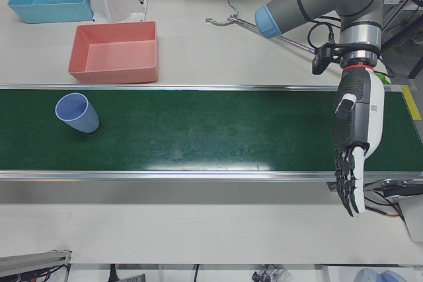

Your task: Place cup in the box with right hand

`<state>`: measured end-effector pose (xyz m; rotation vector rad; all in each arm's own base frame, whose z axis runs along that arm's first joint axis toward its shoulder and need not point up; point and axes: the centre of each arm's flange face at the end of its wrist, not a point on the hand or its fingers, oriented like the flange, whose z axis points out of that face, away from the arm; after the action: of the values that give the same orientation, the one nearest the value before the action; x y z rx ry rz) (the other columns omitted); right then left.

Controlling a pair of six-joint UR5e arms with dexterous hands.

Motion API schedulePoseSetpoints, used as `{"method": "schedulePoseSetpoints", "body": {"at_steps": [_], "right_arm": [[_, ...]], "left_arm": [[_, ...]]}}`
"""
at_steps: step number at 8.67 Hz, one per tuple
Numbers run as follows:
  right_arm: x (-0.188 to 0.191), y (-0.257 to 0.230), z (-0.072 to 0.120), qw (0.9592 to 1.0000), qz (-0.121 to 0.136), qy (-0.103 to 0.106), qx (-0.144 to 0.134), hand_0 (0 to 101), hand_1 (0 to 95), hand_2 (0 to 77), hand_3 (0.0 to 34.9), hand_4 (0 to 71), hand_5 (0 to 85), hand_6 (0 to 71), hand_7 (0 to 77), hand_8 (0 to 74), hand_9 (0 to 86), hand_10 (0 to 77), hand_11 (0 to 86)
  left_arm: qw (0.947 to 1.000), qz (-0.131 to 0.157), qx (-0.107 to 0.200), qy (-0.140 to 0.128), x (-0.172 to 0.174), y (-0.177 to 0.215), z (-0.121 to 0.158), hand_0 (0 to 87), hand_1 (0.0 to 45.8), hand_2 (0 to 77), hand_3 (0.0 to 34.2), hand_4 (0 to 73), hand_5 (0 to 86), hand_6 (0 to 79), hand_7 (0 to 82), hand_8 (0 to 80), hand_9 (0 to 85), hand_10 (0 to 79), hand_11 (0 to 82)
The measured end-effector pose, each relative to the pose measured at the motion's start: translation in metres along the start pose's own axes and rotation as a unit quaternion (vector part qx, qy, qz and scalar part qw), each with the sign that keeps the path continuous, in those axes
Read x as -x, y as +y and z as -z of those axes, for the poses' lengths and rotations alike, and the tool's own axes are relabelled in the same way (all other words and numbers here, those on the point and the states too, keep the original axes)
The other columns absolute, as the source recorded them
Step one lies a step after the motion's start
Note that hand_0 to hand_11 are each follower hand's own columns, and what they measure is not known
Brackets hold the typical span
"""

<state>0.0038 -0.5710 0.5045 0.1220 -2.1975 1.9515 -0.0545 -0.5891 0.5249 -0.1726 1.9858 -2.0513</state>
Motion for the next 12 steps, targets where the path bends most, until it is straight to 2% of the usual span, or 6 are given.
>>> {"method": "schedulePoseSetpoints", "body": {"at_steps": [12], "right_arm": [[-0.0005, 0.0001, -0.0001, 1.0000, 0.000, 0.000, 0.000, 58, 15.8, 1.1, 0.0, 42.0, 6.0, 12.0, 49.1, 4.9, 13.6, 8.2, 14.2]], "left_arm": [[1.0000, 0.000, 0.000, 0.000, 0.0000, 0.0000, 0.0000, 0.0, 0.5, 0.5, 0.0, 0.0, 0.0, 0.0, 0.0, 0.0, 0.5, 0.0, 0.0]]}}
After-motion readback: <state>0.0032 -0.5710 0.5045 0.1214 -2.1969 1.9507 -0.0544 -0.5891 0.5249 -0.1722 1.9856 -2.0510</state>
